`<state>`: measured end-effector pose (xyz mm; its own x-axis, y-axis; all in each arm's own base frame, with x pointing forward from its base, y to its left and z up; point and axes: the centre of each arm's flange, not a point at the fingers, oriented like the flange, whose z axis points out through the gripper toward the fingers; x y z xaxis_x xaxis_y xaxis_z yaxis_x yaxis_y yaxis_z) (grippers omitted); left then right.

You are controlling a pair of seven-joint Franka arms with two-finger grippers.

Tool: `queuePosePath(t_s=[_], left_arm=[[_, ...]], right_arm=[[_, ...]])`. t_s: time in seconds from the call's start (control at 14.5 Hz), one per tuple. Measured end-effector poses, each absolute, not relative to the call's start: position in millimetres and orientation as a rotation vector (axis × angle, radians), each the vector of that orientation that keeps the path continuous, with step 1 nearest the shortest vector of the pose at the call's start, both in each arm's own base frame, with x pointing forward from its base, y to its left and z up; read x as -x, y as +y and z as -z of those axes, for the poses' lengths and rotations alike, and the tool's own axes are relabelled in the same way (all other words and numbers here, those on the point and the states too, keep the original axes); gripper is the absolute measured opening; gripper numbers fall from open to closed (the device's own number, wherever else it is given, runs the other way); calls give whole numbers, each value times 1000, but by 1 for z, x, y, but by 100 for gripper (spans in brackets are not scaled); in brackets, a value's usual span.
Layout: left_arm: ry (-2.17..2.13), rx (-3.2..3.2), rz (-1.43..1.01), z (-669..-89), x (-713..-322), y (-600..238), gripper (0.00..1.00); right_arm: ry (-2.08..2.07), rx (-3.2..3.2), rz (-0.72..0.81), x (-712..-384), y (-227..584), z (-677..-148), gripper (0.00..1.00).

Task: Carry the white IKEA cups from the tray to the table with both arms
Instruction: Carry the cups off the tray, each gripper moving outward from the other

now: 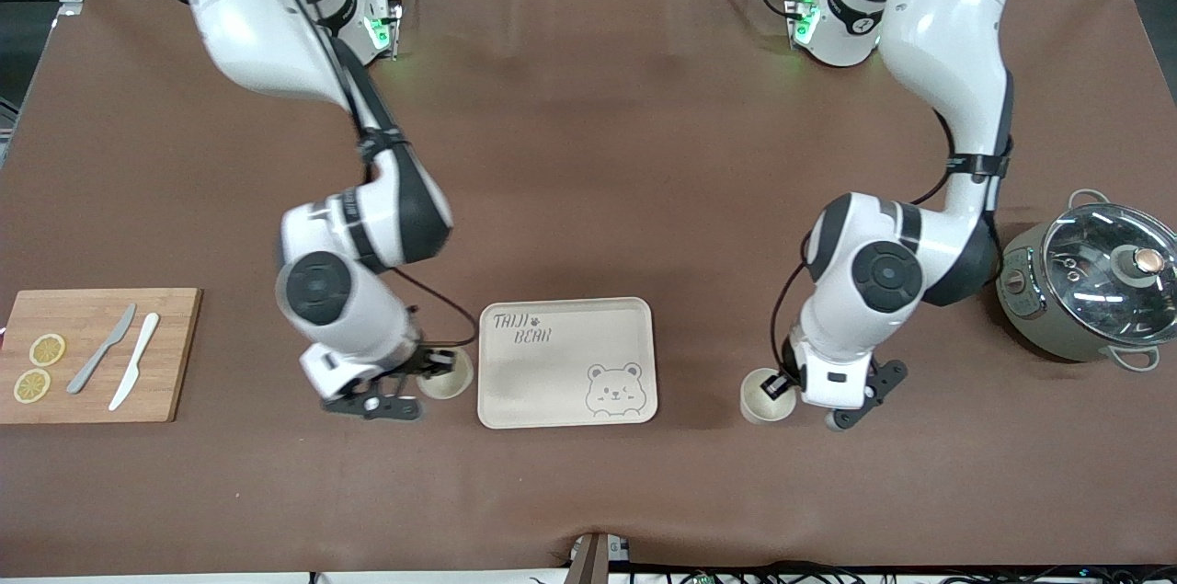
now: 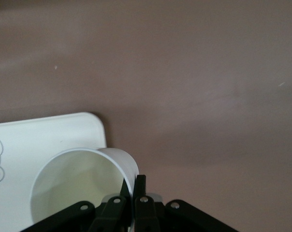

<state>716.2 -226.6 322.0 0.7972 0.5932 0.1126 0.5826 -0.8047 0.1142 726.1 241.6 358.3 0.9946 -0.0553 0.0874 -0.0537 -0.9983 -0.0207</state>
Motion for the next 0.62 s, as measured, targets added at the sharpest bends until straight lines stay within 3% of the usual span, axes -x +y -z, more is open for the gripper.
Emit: queuePosePath(t_s=[0.28,0.62], left_arm=[[826,-2999,-146,-319,-722,-184,3],[642,-3081,-66,-319,-729,-112,3]], right_arm=[[-115,3056,80,-745,124,-390,4],[-266,3035,57,-750,44,-380,4]])
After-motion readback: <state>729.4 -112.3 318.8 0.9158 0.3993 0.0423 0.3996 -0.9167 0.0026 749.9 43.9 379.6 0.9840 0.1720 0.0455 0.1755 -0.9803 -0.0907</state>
